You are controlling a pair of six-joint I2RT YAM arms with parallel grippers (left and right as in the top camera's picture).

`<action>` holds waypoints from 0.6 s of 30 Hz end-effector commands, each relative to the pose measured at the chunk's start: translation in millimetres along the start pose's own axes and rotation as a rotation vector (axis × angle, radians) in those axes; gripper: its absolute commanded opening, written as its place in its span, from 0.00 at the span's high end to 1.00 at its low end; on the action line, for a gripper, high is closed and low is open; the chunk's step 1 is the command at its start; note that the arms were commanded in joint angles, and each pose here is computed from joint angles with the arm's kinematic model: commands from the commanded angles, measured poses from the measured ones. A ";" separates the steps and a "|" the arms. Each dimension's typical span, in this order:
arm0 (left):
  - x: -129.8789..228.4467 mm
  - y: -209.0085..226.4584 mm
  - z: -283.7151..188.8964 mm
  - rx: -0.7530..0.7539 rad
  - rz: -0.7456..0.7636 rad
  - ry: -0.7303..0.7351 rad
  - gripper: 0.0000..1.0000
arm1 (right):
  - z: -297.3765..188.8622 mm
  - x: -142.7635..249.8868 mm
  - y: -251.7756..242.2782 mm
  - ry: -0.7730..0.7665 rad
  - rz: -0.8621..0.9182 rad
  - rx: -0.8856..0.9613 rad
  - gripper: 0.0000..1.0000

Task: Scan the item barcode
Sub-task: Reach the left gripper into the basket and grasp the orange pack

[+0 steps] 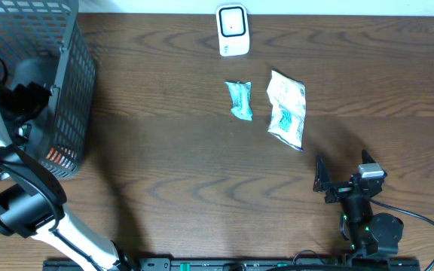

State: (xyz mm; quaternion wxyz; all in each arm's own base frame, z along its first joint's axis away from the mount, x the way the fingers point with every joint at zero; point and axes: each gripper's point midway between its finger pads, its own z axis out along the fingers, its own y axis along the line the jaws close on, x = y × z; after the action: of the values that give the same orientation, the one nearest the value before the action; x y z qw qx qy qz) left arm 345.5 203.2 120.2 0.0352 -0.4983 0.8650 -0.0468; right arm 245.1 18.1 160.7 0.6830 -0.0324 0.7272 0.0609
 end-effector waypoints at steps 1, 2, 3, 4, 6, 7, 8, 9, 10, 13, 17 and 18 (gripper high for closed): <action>14.6 4.1 17.1 -0.017 -0.193 0.062 0.00 | -0.4 0.2 -2.0 0.000 -0.011 0.009 0.01; 16.7 4.9 21.9 -0.021 -0.216 0.068 0.00 | -0.4 0.2 -2.0 0.000 -0.011 0.009 0.01; 19.4 6.1 28.6 -0.028 -0.240 0.075 0.00 | -0.4 0.2 -2.0 0.000 -0.011 0.009 0.01; 21.8 7.0 35.1 -0.032 -0.259 0.080 0.00 | -0.4 0.2 -2.0 0.000 -0.011 0.010 0.01; 25.8 9.9 47.3 -0.045 -0.285 0.084 0.00 | -0.4 0.2 -2.0 0.000 -0.011 0.009 0.01; 26.8 11.1 51.6 -0.047 -0.292 0.085 0.00 | -0.4 0.2 -2.0 0.000 -0.011 0.009 0.01; 28.8 13.3 57.0 -0.053 -0.301 0.088 0.00 | -0.4 0.2 -2.0 0.000 -0.011 0.010 0.01; 30.3 15.6 60.7 -0.061 -0.312 0.089 0.00 | -0.4 0.2 -2.0 0.000 -0.011 0.009 0.01; 31.3 19.8 63.4 -0.081 -0.329 0.085 0.00 | -0.4 0.2 -2.0 0.000 -0.011 0.009 0.01; 34.4 35.2 68.7 -0.156 -0.360 0.067 0.00 | -0.4 0.2 -2.0 0.000 -0.011 0.009 0.01; 41.3 41.6 74.7 -0.181 -0.362 0.082 0.00 | -0.4 0.2 -2.0 0.000 -0.011 0.010 0.01; 42.2 43.5 76.6 -0.189 -0.362 0.081 0.00 | -0.4 0.2 -2.0 0.000 -0.011 0.010 0.01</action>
State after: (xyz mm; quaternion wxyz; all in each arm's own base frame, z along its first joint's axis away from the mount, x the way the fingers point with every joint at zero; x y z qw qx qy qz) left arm 306.1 182.5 46.5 -0.0449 -0.6335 0.7723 -0.0166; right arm 245.1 18.1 160.8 0.6831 -0.0324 0.7270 0.0609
